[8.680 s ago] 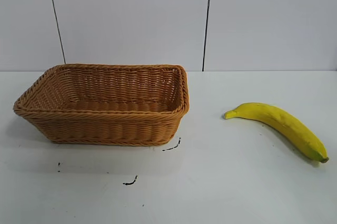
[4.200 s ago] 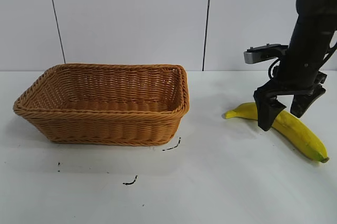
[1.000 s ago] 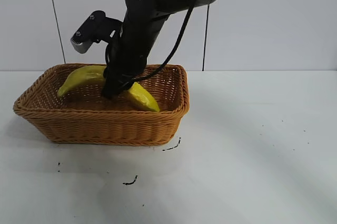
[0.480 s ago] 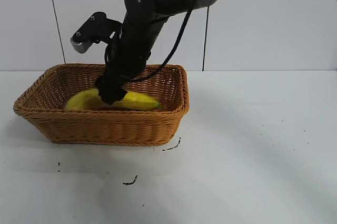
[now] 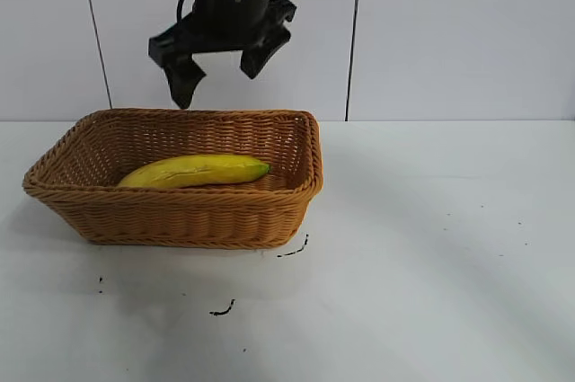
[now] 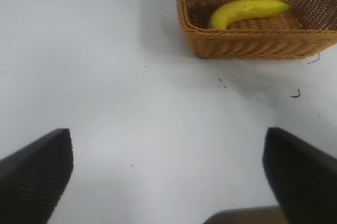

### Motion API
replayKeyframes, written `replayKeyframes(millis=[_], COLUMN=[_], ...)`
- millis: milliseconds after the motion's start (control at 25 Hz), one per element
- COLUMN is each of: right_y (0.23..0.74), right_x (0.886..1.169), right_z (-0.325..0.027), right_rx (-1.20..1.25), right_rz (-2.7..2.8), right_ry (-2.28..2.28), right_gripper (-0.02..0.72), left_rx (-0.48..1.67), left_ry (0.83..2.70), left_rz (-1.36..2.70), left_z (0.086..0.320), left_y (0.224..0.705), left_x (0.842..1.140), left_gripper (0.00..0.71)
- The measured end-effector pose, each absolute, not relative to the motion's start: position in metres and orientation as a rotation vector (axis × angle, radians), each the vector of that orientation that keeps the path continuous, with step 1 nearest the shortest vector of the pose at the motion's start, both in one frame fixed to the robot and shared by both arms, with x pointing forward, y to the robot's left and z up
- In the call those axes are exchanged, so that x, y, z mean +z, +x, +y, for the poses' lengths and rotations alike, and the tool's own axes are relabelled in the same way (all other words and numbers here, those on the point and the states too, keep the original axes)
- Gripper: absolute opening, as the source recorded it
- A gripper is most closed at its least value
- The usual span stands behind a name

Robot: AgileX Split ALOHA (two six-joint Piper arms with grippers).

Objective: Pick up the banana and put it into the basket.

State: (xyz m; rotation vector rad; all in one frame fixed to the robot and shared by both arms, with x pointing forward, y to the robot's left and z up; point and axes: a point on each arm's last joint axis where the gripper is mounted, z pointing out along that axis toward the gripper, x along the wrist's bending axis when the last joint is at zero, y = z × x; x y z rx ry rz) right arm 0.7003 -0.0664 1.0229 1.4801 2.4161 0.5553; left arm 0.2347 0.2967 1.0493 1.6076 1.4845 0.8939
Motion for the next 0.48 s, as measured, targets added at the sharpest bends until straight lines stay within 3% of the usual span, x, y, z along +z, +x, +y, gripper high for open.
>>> replayKeyframes(millis=[480], right_y=[0.748], right_x=[1.021], right_z=[-0.238], right_rx=[0.416], right_rz=[2.134], right_ry=[1.856], right_gripper=[0.689], left_rx=[0.894], left_ry=[1.608], left_rz=[1.485], left_z=[0.297], left_y=[0.235], left_x=[1.049], left_gripper=[0.695])
